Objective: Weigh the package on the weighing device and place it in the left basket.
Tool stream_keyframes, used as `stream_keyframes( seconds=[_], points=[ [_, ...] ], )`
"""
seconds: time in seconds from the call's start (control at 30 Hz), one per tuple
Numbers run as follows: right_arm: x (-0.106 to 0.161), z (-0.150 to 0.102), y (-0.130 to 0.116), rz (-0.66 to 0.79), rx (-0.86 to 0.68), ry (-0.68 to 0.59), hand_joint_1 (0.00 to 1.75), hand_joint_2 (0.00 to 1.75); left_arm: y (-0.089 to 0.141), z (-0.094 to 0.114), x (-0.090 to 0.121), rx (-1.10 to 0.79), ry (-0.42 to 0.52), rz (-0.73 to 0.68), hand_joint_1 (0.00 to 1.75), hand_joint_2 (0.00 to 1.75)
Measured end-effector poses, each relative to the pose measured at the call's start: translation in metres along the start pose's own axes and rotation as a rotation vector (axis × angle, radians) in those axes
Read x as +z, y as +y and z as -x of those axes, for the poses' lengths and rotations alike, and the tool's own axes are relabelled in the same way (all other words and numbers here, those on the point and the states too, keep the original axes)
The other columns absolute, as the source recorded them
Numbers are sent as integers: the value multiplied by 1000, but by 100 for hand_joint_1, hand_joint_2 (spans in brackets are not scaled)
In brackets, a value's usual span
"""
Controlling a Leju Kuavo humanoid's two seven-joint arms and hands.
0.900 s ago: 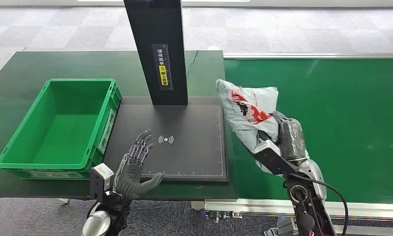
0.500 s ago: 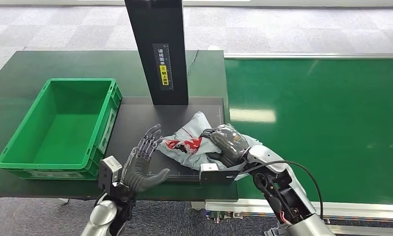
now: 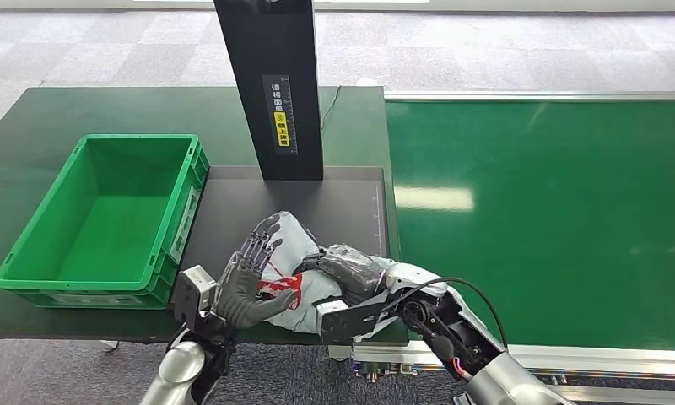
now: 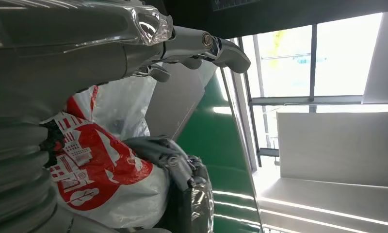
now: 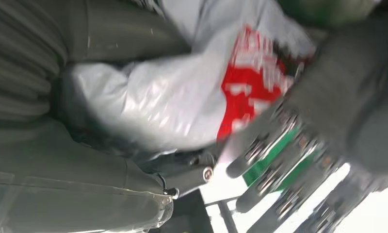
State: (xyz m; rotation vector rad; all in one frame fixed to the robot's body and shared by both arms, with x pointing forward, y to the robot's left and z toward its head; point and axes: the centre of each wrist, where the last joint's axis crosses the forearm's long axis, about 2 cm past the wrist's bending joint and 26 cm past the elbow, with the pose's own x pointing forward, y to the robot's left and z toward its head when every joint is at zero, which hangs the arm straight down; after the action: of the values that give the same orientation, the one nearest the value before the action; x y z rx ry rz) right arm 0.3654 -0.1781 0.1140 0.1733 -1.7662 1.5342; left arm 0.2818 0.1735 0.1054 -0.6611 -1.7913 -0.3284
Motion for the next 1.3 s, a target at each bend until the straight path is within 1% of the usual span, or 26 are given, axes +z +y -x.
stream_keyframes(
  seconds=[0.17, 0.37, 0.53, 0.6, 0.67, 0.77, 0.9, 1.07, 1.13, 1.23, 1.27, 1.3],
  points=[
    [7, 2, -7, 174, 5, 54, 0, 175, 2, 1, 3, -8, 7, -17, 0, 175],
    [24, 2, -17, 364, -1, 82, 0, 175, 2, 3, 7, -6, 22, -26, 0, 175],
    [36, -4, -18, 465, -50, 79, 0, 175, 3, 4, 10, -10, 34, -28, 0, 175],
    [40, -7, -19, 497, -60, 78, 0, 175, 2, 4, 11, -52, 53, -25, 0, 175],
    [43, -8, -20, 526, -70, 82, 0, 175, 1, 5, 10, -174, 102, -23, 0, 175],
    [48, -7, -18, 556, -111, 87, 0, 175, -4, 6, 6, -440, 198, -13, 0, 175],
    [52, -7, -8, 556, -193, 83, 0, 175, -14, 9, -5, -696, 301, 6, 0, 175],
    [52, -9, 5, 530, -289, 77, 0, 175, -18, 19, -18, -1012, 497, -11, 0, 175],
    [52, -10, 9, 514, -312, 80, 0, 175, -19, 23, -23, -1103, 560, -16, 0, 175],
    [51, -11, 13, 500, -327, 81, 0, 175, -17, 28, -30, -1159, 603, -10, 0, 175],
    [51, -12, 14, 498, -330, 81, 0, 175, -16, 29, -32, -1166, 610, -7, 15, 175],
    [50, -12, 15, 496, -332, 81, 0, 175, -15, 30, -33, -1170, 619, -4, 37, 175]
  ],
)
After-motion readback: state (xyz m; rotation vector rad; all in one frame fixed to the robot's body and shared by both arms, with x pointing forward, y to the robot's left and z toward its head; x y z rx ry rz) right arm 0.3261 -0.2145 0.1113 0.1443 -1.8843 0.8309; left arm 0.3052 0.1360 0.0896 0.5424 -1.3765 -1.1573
